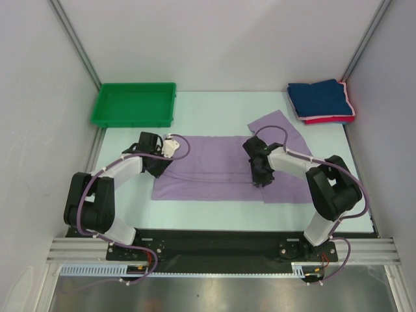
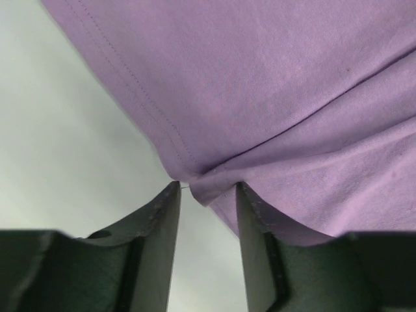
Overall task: Fold and stack the t-shirts
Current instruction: Fold the tshirt
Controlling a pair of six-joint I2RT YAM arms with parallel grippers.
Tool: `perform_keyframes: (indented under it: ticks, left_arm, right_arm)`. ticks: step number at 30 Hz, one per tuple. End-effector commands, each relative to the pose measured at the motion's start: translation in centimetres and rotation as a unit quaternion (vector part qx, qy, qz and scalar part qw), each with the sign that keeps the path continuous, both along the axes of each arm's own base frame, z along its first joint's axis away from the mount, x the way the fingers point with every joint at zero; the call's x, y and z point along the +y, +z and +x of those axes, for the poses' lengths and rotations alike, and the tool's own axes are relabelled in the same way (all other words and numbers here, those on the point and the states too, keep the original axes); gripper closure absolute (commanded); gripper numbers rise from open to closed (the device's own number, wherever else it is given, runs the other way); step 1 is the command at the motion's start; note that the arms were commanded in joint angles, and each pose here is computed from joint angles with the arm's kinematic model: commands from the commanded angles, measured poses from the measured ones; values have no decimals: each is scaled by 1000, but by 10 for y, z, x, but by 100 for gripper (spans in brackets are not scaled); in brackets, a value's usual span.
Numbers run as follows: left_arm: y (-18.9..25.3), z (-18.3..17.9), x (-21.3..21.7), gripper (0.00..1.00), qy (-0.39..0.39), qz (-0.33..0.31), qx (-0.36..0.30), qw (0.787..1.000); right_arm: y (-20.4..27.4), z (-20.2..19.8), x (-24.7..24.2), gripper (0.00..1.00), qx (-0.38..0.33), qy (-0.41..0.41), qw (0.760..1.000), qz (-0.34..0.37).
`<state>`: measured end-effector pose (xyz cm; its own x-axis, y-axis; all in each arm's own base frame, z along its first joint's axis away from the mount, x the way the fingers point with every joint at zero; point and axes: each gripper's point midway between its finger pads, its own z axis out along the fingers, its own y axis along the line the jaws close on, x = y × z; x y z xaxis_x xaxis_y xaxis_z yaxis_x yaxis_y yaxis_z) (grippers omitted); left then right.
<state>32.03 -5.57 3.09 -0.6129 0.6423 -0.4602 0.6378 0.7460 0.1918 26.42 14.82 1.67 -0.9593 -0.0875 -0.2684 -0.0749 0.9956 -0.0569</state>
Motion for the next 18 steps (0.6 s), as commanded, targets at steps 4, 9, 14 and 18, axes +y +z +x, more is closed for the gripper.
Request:
perform_keyframes:
  ticks: [4,9,14,18]
  left_arm:
    - [13,4,-4,67,-7,-16,-21,1000]
    - [12,5,-5,97,-6,-18,-18,1000]
    - [14,7,-7,100,-8,-22,-21,1000]
    - [16,7,-7,99,-9,-23,-22,999]
  right_arm:
    - [2,21,-1,86,-31,-5,999,-16]
    - [11,28,-2,100,-42,-9,999,-24]
    - [18,36,-4,100,-48,-8,998,-32]
    - [21,36,-3,83,-38,-1,999,-35]
